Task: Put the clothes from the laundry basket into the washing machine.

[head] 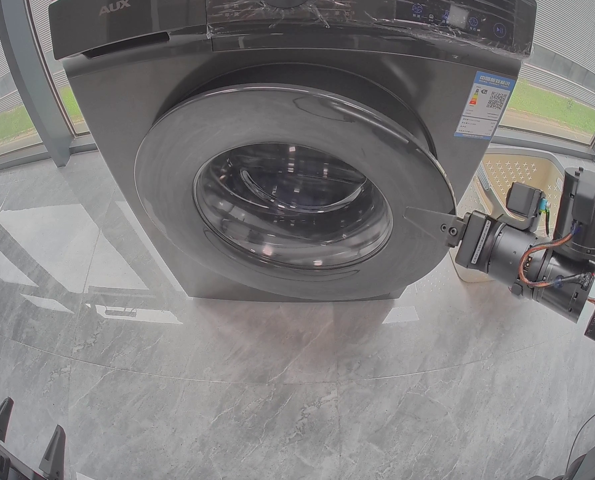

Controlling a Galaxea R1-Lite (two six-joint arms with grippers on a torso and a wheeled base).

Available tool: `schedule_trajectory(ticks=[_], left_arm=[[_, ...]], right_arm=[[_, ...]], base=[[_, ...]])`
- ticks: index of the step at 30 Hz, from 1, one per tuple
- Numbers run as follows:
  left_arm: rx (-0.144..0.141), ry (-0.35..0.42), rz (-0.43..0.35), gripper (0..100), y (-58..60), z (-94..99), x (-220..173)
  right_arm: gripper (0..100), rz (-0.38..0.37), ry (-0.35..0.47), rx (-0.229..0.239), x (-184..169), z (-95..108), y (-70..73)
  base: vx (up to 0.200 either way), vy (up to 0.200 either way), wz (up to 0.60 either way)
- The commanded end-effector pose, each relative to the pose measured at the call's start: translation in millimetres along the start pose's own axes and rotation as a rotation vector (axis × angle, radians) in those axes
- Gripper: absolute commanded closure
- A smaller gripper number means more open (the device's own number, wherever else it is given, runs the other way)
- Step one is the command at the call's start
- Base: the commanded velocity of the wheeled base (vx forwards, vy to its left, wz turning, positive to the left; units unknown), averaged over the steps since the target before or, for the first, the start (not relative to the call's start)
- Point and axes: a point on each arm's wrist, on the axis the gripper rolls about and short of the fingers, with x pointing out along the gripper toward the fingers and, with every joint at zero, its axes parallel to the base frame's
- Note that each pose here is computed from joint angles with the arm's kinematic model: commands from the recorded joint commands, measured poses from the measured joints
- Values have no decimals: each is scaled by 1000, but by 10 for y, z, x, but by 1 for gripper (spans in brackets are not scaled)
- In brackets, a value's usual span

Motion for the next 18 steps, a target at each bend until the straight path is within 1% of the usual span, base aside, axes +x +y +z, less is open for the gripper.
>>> schedule_trajectory(ticks=[1,6,8,10,14,18], left_arm=[[0,4,-1,0,-1,-47,2],[0,5,-1,0,0,-47,4],[-2,5,-1,0,0,-47,4],[-2,4,3,0,0,-47,2],[-2,4,3,0,0,-47,2],[-2,5,2,0,0,-47,4]], right_arm=[[0,5,-9,0,10,19,13],[0,9,-46,-1,85,23,-6],[0,10,-48,1,84,26,-4],[0,16,-71,2,126,35,-8],[0,17,-83,3,122,49,-7],[0,-19,-98,3,107,44,-11]], base=[[200,0,0],[200,0,0],[200,0,0],[200,0,0],[0,0,0],[0,0,0]])
